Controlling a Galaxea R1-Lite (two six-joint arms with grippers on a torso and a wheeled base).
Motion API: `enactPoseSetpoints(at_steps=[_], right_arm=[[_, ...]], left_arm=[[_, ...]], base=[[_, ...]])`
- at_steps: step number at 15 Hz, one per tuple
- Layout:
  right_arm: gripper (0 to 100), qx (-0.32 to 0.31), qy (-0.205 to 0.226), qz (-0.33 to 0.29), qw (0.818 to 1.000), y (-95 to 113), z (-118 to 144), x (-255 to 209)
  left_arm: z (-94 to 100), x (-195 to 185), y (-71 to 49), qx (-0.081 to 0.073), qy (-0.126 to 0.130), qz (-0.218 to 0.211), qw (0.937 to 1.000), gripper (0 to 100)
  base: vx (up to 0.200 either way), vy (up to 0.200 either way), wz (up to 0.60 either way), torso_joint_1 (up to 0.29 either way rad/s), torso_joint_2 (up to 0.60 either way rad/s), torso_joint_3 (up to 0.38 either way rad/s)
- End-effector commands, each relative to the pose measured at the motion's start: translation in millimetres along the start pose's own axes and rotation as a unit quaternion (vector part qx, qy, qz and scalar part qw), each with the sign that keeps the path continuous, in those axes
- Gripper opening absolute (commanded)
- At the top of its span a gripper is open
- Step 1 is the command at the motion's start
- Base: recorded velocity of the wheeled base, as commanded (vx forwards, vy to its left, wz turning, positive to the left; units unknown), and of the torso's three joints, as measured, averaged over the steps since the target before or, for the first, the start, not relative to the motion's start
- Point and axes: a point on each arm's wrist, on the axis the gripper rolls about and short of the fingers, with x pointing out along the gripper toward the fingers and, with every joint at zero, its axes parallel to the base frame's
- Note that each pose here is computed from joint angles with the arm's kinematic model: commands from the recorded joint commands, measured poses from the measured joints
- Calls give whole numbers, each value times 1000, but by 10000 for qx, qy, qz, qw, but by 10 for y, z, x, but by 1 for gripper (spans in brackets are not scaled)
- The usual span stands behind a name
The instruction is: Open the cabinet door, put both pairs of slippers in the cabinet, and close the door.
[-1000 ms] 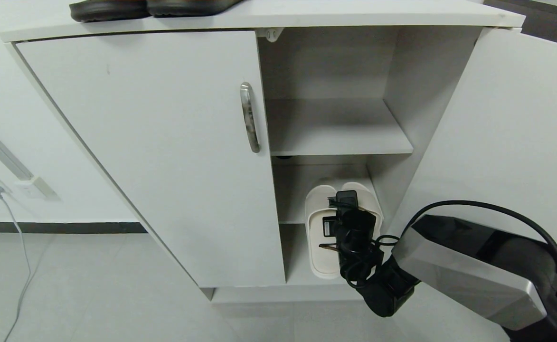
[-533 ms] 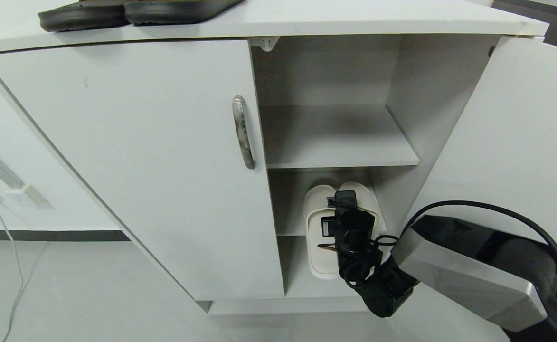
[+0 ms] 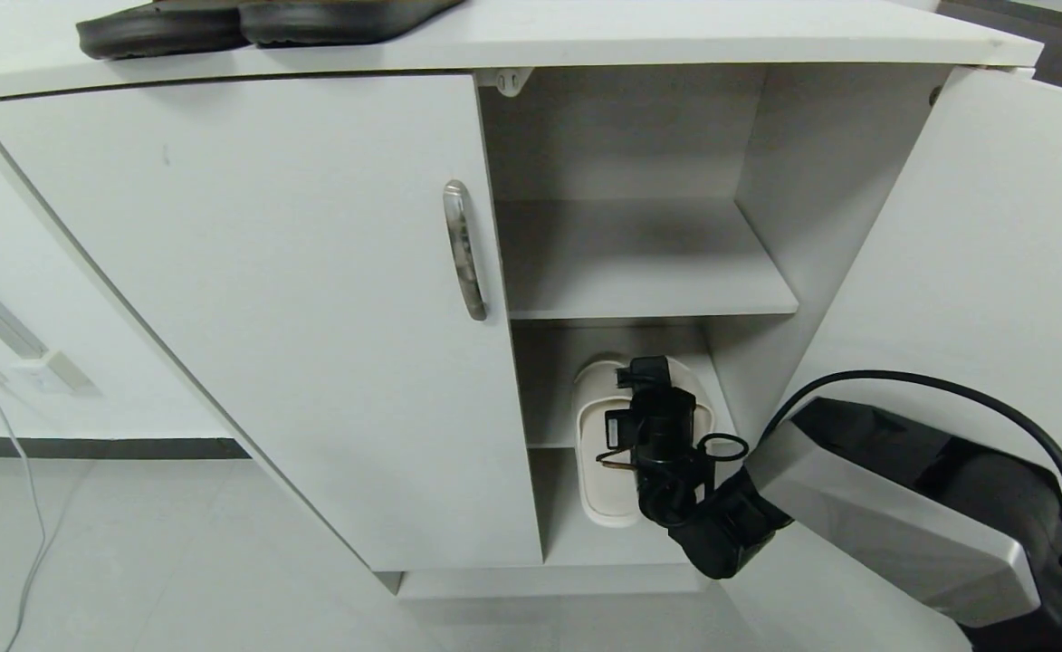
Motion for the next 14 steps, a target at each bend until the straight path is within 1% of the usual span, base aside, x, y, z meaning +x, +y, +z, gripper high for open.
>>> enactPoseSetpoints(at_steps=[1,2,5,10,12,14], right_arm=[[0,116,-111,1,9999,14,141,104],[0,136,-134,9,9998,4,206,160],[0,56,-21,37,10000,-18,266,250],[0,191,-64,-30,9998,25,363,425],[0,138,-1,-9,9999,36,290,440],[0,79,36,166,9998,47,224,459]], left_arm=[[0,1,0,-2,7,2,10000,0],[0,1,0,-2,7,2,10000,0],[0,1,0,-2,7,2,10000,0],[0,1,0,-2,7,2,10000,0],[0,1,0,-2,7,2,10000,0],[0,1,0,-2,7,2,10000,0]], base=[[0,0,0,0,0,0],[0,0,0,0,0,0],[0,0,0,0,0,0],[0,0,0,0,0,0],[0,0,0,0,0,0],[0,0,0,0,0,0]])
